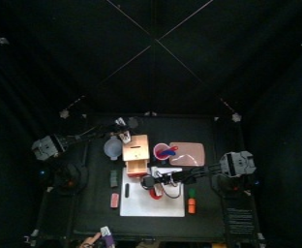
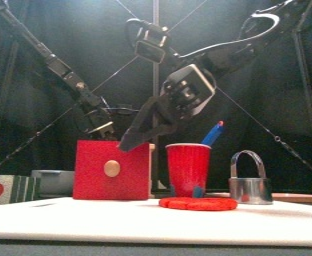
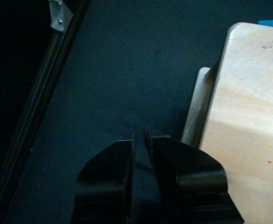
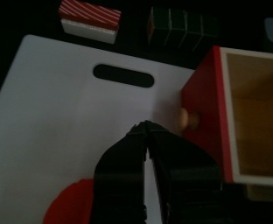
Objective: Get the cutter from the drawer then cut the dough then place the extra dough in the bowl
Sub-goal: Shut the drawer
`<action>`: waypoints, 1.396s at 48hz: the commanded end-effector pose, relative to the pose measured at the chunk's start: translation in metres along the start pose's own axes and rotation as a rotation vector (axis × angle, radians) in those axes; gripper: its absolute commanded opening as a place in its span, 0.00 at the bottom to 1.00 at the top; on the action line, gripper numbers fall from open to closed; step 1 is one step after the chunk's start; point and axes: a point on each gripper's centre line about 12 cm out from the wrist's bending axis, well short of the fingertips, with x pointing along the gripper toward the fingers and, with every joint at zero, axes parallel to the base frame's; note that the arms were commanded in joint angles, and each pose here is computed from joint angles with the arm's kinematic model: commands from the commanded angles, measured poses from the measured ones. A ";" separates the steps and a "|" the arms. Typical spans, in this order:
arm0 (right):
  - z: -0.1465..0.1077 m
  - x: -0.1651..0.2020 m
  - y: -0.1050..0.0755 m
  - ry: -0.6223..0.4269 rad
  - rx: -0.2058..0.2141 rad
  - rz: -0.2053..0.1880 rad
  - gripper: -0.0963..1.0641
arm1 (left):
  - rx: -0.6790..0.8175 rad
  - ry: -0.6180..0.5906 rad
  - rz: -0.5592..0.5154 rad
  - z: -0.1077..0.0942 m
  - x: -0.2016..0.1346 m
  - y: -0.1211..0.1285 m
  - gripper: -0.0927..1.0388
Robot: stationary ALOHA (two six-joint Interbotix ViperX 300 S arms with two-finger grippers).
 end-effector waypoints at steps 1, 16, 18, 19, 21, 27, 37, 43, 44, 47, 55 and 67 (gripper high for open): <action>0.024 0.006 -0.010 -0.045 0.010 -0.019 0.31 | 0.005 -0.037 -0.019 0.016 0.001 0.000 0.61; 0.024 0.025 -0.026 0.000 -0.007 -0.047 0.31 | 0.032 -0.036 -0.050 0.024 0.013 0.000 0.61; 0.024 0.027 -0.032 0.002 -0.002 -0.057 0.31 | 0.034 -0.036 -0.050 0.024 0.014 0.000 0.61; 0.024 0.028 -0.035 0.002 -0.001 -0.062 0.31 | 0.034 -0.037 -0.049 0.024 0.014 0.000 0.61; 0.025 0.029 -0.040 0.002 -0.003 -0.070 0.31 | 0.037 -0.034 -0.050 0.024 0.015 0.000 0.61; 0.024 0.035 -0.054 0.004 0.018 -0.093 0.31 | 0.066 -0.031 -0.062 0.029 0.018 -0.006 0.61; 0.025 0.042 -0.075 -0.006 0.032 -0.124 0.31 | 0.089 -0.040 -0.074 0.039 0.022 -0.015 0.60; 0.028 0.043 -0.087 -0.020 0.025 -0.145 0.31 | 0.094 -0.053 -0.070 0.045 0.022 -0.013 0.60; 0.029 0.043 -0.089 -0.024 0.022 -0.148 0.31 | 0.094 -0.055 -0.070 0.046 0.023 -0.013 0.60; 0.028 0.043 -0.096 -0.024 0.020 -0.159 0.31 | 0.093 -0.060 -0.069 0.048 0.023 -0.012 0.60; 0.023 0.042 -0.115 -0.017 0.017 -0.190 0.31 | 0.114 -0.073 -0.066 0.057 0.027 -0.014 0.60; 0.017 0.038 -0.143 -0.033 0.009 -0.234 0.31 | 0.135 -0.090 -0.049 0.066 0.034 -0.008 0.60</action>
